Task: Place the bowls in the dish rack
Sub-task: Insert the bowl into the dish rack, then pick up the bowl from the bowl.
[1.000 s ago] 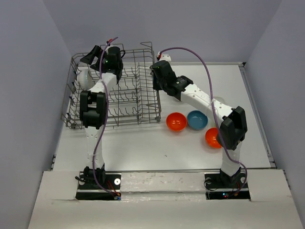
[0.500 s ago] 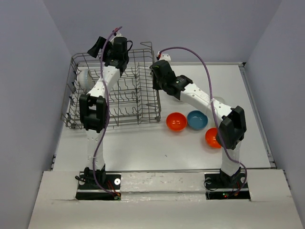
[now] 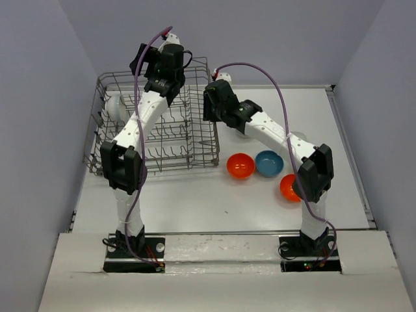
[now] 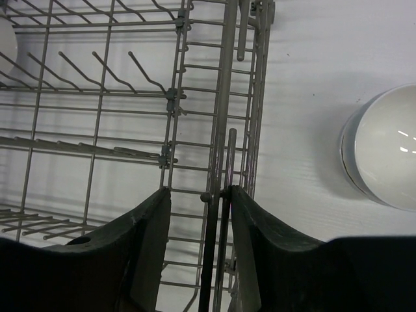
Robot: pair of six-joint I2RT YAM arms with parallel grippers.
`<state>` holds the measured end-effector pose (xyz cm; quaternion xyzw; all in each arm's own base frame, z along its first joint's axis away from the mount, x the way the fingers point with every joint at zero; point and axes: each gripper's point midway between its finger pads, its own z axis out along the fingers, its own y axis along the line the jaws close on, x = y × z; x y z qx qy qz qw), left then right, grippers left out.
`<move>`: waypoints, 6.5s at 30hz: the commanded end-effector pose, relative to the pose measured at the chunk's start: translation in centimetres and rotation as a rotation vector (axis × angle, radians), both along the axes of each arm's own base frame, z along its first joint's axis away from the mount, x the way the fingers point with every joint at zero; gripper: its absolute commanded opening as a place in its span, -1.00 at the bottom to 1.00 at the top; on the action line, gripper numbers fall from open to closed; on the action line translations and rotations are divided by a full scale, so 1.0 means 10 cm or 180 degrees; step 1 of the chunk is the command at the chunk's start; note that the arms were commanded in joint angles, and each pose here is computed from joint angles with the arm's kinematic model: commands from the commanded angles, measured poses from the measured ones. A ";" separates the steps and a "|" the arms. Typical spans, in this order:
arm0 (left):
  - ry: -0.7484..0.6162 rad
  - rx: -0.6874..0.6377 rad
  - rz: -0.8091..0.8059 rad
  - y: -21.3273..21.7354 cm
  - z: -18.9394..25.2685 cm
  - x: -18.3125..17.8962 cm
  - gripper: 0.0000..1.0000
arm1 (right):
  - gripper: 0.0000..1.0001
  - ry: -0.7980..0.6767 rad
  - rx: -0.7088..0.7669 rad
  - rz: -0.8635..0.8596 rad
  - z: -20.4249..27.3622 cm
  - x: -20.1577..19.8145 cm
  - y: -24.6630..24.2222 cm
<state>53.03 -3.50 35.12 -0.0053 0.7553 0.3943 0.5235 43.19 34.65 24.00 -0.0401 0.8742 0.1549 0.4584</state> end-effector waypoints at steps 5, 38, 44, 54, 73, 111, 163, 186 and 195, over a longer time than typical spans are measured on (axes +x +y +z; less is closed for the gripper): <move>-0.0327 -0.0375 -0.0127 -0.04 0.30 -0.31 0.89 | -0.03 -0.0263 0.0371 -0.0012 0.69 -0.07 0.05; -0.0586 -0.0694 -0.0323 -0.19 0.44 -0.74 0.89 | 1.00 -0.0582 -0.0367 -0.1500 0.67 0.02 -1.55; -0.0682 -0.0751 -0.0325 -0.16 0.54 -0.86 0.88 | 0.99 -0.0247 -0.0328 -0.1760 0.18 0.22 -2.03; -0.0772 -0.0774 -0.0371 -0.17 0.62 -0.95 0.88 | 0.43 0.0001 -0.0496 -0.1759 -0.38 0.51 -2.04; -0.0739 -0.0710 -0.0416 -0.25 0.58 -0.97 0.88 | 0.31 0.0317 -0.0611 -0.1886 -1.01 0.71 -2.25; -0.0620 -0.0571 -0.0369 -0.30 0.48 -0.94 0.88 | -0.14 0.0598 -0.0387 -0.1759 -1.49 0.78 -2.34; -0.0545 -0.0528 -0.0382 -0.34 0.38 -0.90 0.88 | -0.83 0.0322 -0.0209 -0.1546 -0.78 0.80 -2.26; -0.0514 -0.0497 -0.0380 -0.36 0.35 -0.89 0.88 | -0.64 0.0360 -0.0221 -0.1467 -0.79 0.79 -2.23; -0.0500 -0.0485 -0.0386 -0.37 0.34 -0.89 0.88 | -0.58 0.0427 -0.0288 -0.1435 -0.90 0.78 -2.23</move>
